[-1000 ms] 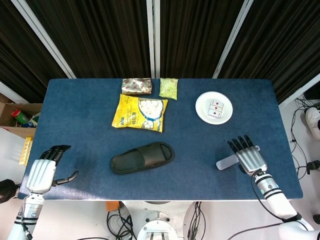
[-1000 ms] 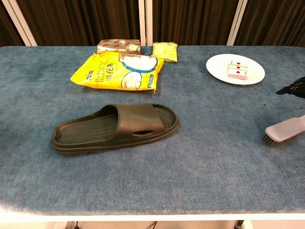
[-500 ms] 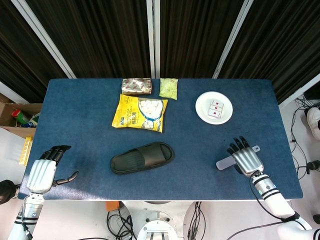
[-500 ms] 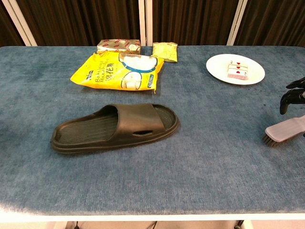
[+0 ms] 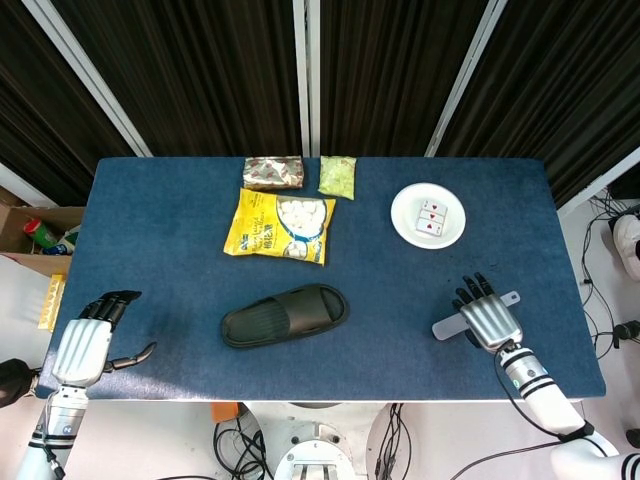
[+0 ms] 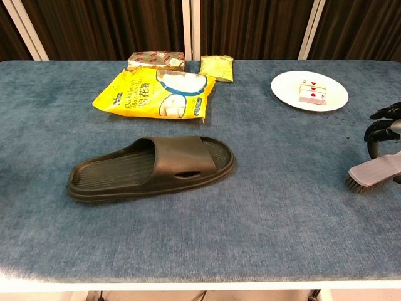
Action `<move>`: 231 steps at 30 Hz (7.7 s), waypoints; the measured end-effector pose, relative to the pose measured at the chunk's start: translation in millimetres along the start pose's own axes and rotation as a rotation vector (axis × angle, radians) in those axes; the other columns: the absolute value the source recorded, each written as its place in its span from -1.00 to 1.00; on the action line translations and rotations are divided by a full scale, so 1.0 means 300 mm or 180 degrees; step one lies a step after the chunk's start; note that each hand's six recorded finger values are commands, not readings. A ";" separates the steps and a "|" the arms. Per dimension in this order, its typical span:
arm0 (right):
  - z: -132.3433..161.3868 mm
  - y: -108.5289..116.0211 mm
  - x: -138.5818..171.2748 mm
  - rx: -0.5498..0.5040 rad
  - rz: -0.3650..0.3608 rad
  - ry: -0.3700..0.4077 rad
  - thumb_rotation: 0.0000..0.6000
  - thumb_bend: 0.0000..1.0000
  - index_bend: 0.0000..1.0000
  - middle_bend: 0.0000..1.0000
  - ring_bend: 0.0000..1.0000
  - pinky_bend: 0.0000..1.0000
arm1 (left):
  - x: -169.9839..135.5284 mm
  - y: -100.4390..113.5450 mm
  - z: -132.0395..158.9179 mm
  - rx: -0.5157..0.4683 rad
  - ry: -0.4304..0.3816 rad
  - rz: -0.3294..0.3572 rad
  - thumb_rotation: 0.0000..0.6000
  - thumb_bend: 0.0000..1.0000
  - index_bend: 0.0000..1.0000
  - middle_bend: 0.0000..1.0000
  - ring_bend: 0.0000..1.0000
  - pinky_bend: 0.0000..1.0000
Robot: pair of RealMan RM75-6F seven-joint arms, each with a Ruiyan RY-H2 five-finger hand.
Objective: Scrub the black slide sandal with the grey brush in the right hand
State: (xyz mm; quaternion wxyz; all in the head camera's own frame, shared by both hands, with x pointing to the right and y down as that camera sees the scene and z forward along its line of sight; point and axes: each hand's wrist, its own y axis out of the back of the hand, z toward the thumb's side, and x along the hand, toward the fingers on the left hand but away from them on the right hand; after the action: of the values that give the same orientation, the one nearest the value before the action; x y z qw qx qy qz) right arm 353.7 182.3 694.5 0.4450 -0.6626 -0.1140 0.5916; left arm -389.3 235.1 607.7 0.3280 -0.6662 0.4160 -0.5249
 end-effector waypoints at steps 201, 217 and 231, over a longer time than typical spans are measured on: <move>0.827 0.659 -0.321 0.1034 0.0094 0.0894 1.00 0.12 1.00 0.57 0.42 0.46 | 0.188 -0.466 0.408 -0.0274 -0.1492 -0.1267 1.00 0.08 -0.47 -0.27 -0.41 -0.19; 0.882 0.587 -0.344 0.1518 0.0228 0.0824 1.00 0.15 1.00 0.57 0.42 0.46 | 0.186 -0.463 0.402 -0.0279 -0.1497 -0.1268 1.00 0.08 -0.47 -0.27 -0.41 -0.18; 0.948 0.604 -0.444 0.1630 -0.0037 0.0674 1.00 0.09 1.00 0.57 0.42 0.46 | 0.188 -0.459 0.399 -0.0289 -0.1506 -0.1256 1.00 0.08 -0.47 -0.27 -0.41 -0.18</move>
State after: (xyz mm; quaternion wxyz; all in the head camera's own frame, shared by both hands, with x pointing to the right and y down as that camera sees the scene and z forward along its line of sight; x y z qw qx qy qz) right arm -2.6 116.7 681.3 0.6108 -0.5860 0.0826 0.5261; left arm -238.2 245.0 724.0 0.2775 -0.8517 0.2138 -0.3897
